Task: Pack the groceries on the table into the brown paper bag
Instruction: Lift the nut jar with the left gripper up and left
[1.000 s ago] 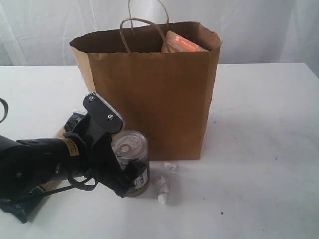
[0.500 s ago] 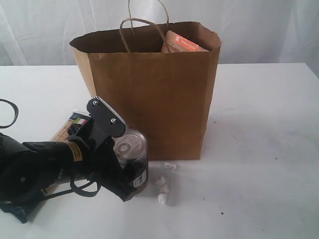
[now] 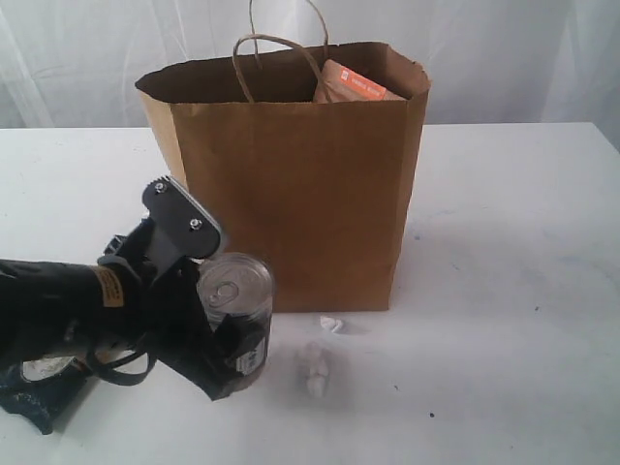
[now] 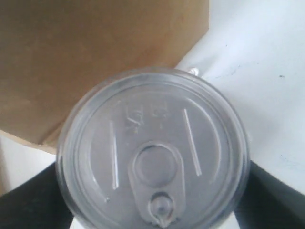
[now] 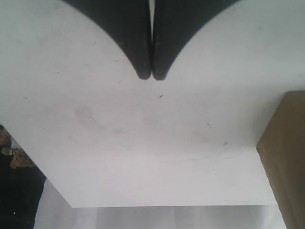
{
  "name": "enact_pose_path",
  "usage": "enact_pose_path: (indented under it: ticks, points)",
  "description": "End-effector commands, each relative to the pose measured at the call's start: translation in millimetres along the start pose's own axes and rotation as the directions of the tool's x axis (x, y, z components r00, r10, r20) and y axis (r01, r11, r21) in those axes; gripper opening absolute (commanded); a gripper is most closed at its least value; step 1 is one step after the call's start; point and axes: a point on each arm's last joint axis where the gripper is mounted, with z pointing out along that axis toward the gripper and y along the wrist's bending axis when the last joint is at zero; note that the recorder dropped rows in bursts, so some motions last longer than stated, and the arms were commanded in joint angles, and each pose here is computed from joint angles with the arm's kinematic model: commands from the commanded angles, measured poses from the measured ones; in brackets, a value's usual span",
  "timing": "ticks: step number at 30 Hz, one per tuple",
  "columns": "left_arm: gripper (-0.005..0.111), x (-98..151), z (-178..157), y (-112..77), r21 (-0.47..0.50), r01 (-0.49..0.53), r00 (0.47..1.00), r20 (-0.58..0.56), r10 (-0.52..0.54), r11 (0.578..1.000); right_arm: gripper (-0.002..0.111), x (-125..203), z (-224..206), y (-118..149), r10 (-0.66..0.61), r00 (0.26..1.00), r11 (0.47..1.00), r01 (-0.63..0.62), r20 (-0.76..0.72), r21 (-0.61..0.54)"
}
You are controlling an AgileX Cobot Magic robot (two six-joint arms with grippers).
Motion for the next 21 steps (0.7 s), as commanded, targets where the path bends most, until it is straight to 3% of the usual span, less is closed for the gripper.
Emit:
enact_pose_path:
  ticks: [1,7,14,17,21]
  points:
    - [0.0,-15.7,-30.3,0.2,-0.006,0.003,0.994,0.107,-0.003,1.0,0.0,-1.5,-0.5,0.2,0.004,1.0,1.0,-0.004,0.013,-0.002]
    - [0.0,-23.0,-68.1,0.0,0.014,0.083,0.982,0.172,-0.085,0.996,0.0,-1.5,-0.5,0.2,0.004,1.0,1.0,-0.004,0.013,-0.002]
    - [0.0,-15.6,-113.0,-4.3,0.052,0.076,0.986,0.147,-0.083,0.996,0.0,-1.5,-0.5,0.2,0.004,1.0,1.0,-0.004,0.013,-0.002]
    - [0.0,-17.3,-138.5,-4.0,0.05,0.086,0.966,0.24,-0.096,0.995,0.0,-1.5,-0.5,0.2,0.004,1.0,1.0,-0.004,0.013,-0.002]
    - [0.0,-20.2,-158.3,-3.1,0.083,0.204,0.916,0.336,-0.22,0.975,0.0,-1.5,-0.5,0.2,0.004,1.0,1.0,-0.004,0.013,-0.002]
